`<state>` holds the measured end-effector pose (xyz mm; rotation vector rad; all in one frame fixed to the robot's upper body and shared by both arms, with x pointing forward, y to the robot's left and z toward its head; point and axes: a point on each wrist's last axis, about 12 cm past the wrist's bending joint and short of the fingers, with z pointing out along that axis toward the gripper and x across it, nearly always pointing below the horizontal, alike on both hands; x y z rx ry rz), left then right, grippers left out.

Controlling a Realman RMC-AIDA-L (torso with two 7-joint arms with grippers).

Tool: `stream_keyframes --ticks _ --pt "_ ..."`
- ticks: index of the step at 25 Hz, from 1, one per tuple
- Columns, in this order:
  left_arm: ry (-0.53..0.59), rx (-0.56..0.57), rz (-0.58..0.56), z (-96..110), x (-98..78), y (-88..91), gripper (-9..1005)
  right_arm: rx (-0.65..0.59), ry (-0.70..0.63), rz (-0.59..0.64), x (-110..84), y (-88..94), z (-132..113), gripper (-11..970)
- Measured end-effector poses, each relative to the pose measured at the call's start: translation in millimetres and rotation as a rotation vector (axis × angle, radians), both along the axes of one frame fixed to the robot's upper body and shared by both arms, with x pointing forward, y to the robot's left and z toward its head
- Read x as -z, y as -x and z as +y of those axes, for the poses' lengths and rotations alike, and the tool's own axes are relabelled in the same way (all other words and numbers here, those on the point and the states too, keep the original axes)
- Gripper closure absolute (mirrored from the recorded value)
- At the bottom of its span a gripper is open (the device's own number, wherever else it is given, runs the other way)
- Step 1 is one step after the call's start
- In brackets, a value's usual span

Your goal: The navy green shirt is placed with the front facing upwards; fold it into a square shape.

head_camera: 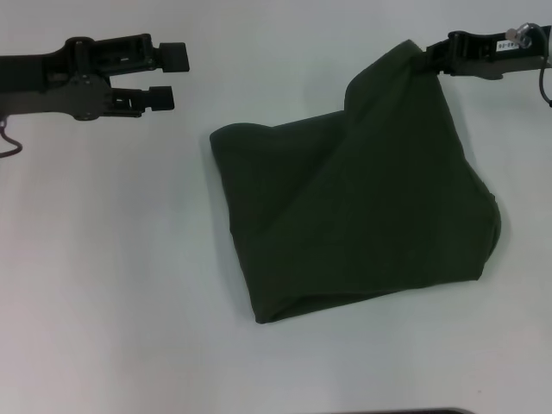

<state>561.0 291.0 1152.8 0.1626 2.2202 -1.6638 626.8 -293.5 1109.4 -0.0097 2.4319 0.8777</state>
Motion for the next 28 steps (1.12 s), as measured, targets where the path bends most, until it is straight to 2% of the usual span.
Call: stream_keyframes --ticks 7,12,14,16,20,23,28 --pt "0.005 0.002 0.001 -1.3 1.0 0.9 47 0.048 0.041 -0.001 0.4 -2.8 -13.6 706" --pt "0.001 0.006 -0.014 -1.7 1.1 0.8 47 0.046 0.019 0.012 -13.4 -3.1 -26.5 600" --pt "-0.008 0.013 -0.024 -2.0 0.3 -0.2 48 -0.015 -0.039 0.017 -27.0 0.4 -26.4 508" --pt "-0.039 0.029 -0.040 -3.2 -0.6 -2.6 48 -0.041 -0.061 0.016 -30.7 2.4 -25.4 416" --pt "-0.156 0.072 -0.048 -12.4 4.6 -9.9 48 -0.100 -0.144 0.022 -36.4 14.8 -26.9 310" --pt "-0.221 0.071 -0.054 -19.8 11.1 -15.2 48 -0.097 -0.230 0.021 -37.9 27.3 -37.1 269" --pt "-0.316 0.087 -0.134 -42.5 20.9 -26.4 48 -0.092 -0.344 0.002 -39.8 48.0 -55.9 230"
